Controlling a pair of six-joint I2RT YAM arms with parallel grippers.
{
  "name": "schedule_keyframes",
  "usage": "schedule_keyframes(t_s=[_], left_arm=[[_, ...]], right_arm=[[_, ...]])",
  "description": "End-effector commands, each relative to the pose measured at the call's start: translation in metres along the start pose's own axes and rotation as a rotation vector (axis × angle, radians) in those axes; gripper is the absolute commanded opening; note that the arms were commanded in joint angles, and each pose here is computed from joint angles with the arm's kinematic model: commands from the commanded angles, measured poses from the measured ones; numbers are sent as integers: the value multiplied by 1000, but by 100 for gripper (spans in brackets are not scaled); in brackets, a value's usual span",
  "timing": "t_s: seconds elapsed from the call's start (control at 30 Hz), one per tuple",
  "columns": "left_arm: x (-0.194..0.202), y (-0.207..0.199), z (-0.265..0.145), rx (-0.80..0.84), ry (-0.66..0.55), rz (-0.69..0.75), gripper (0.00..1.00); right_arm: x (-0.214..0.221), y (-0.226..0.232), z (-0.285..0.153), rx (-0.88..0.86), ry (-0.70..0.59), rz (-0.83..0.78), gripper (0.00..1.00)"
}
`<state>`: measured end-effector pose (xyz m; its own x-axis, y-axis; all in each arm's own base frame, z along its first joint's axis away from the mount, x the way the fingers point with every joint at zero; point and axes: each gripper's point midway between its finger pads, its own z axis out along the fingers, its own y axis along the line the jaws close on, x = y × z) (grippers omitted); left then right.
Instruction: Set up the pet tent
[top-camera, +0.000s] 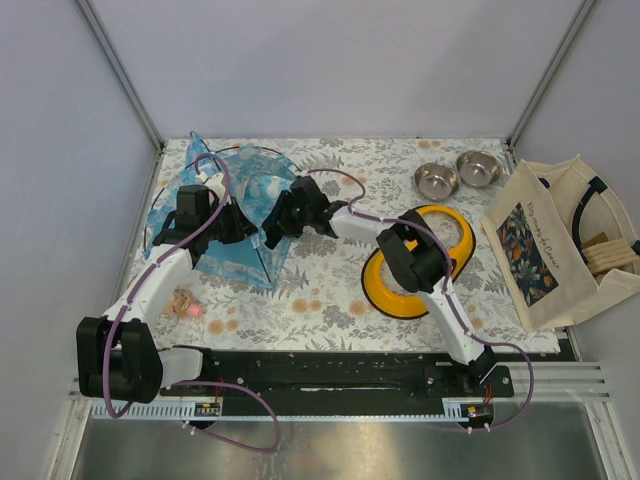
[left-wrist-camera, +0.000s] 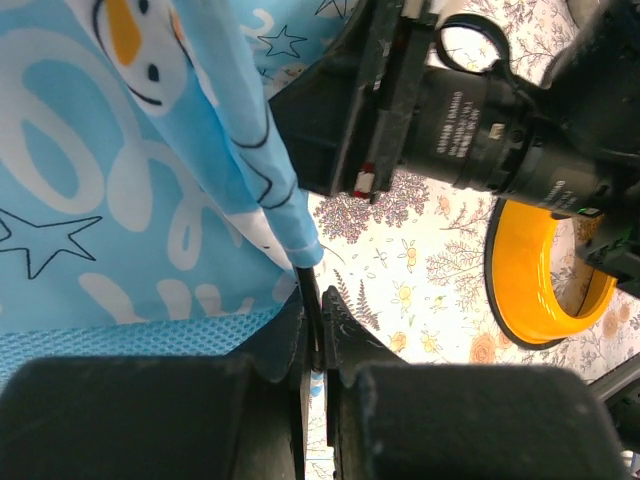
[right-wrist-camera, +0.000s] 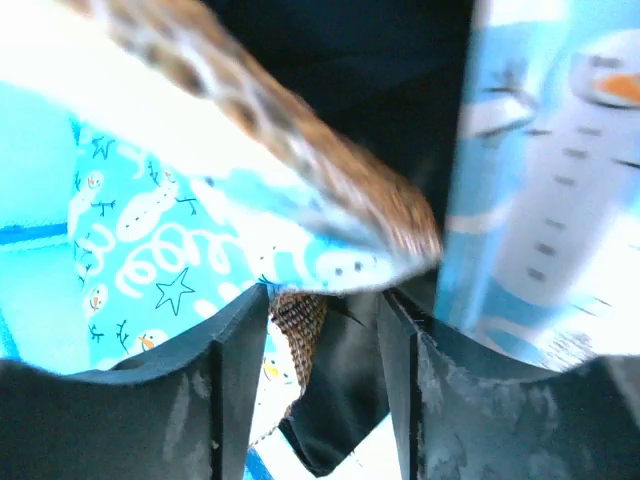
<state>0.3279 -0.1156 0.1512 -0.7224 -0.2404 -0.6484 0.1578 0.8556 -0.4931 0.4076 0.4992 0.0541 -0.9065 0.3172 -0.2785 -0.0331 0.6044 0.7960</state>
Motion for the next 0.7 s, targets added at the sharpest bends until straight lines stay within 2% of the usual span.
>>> schedule_keyframes(t_s=[0.0, 0.17, 0.37, 0.57, 0.67], left_arm=[[20, -5, -1, 21, 84, -24, 0], [18, -4, 0, 15, 79, -23, 0], [19, -4, -1, 13, 83, -24, 0], [18, -5, 1, 16, 88, -29, 0], [17, -5, 0, 17, 88, -26, 0]], right_arm=[[-48, 34, -63, -16, -142, -68, 63], [-68, 31, -108, 20, -274, -202, 71], [-95, 36, -100, 23, -348, -305, 74], [-120, 12, -93, 153, -446, -329, 71], [-129, 6, -87, 186, -480, -348, 73]])
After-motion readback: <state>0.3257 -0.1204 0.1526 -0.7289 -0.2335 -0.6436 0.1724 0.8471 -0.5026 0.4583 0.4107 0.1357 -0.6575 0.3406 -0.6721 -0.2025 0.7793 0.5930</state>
